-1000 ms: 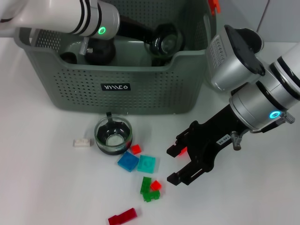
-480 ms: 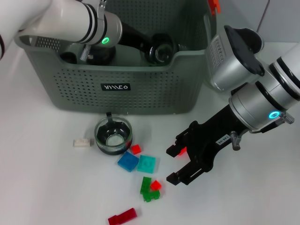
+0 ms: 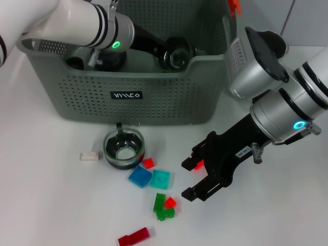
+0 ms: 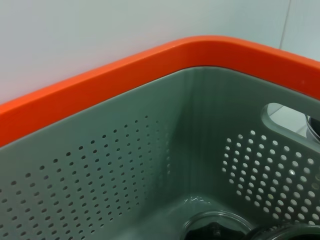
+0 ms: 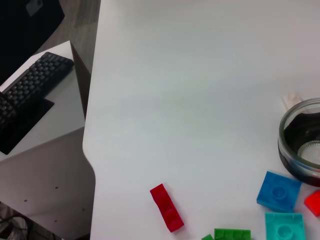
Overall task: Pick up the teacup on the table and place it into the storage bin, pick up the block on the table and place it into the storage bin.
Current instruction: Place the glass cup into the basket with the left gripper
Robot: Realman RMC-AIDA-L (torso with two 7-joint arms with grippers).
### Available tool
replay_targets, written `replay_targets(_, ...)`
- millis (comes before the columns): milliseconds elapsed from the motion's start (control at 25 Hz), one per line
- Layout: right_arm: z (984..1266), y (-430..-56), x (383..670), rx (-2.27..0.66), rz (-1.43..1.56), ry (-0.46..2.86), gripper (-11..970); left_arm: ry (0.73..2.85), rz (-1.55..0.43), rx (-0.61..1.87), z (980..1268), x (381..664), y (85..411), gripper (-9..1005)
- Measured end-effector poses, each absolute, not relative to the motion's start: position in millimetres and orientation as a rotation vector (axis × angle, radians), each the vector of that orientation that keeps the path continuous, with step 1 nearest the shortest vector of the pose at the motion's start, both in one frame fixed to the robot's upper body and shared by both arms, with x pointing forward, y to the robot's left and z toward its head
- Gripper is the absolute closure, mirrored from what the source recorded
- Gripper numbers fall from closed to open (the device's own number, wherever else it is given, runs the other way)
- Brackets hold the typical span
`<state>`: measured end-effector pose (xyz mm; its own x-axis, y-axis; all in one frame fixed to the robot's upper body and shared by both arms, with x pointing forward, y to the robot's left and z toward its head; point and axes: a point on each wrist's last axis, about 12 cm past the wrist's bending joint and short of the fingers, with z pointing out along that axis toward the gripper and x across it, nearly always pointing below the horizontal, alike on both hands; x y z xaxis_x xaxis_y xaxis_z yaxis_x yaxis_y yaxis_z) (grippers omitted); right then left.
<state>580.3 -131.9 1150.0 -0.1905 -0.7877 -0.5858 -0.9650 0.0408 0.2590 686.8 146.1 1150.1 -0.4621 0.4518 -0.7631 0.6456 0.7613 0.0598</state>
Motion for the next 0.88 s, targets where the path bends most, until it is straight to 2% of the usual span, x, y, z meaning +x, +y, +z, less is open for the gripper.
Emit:
replay_targets(560,1151.1,-130.9,581.2,-1.784,0.889,2.037,197,2.139,-0.287,0.83,1150.7,686.6,147.6,895)
replay_targets(800,1151.3,-130.7,581.2,-1.783,0.891,2.034,198,2.142,-0.289,0.83,1150.4,686.3,147.7,719)
replay_targets(880,1151.3,-130.6,581.0,-1.781,0.895,2.031,198,2.145,-0.293,0.835,1150.6,686.0,147.6,577)
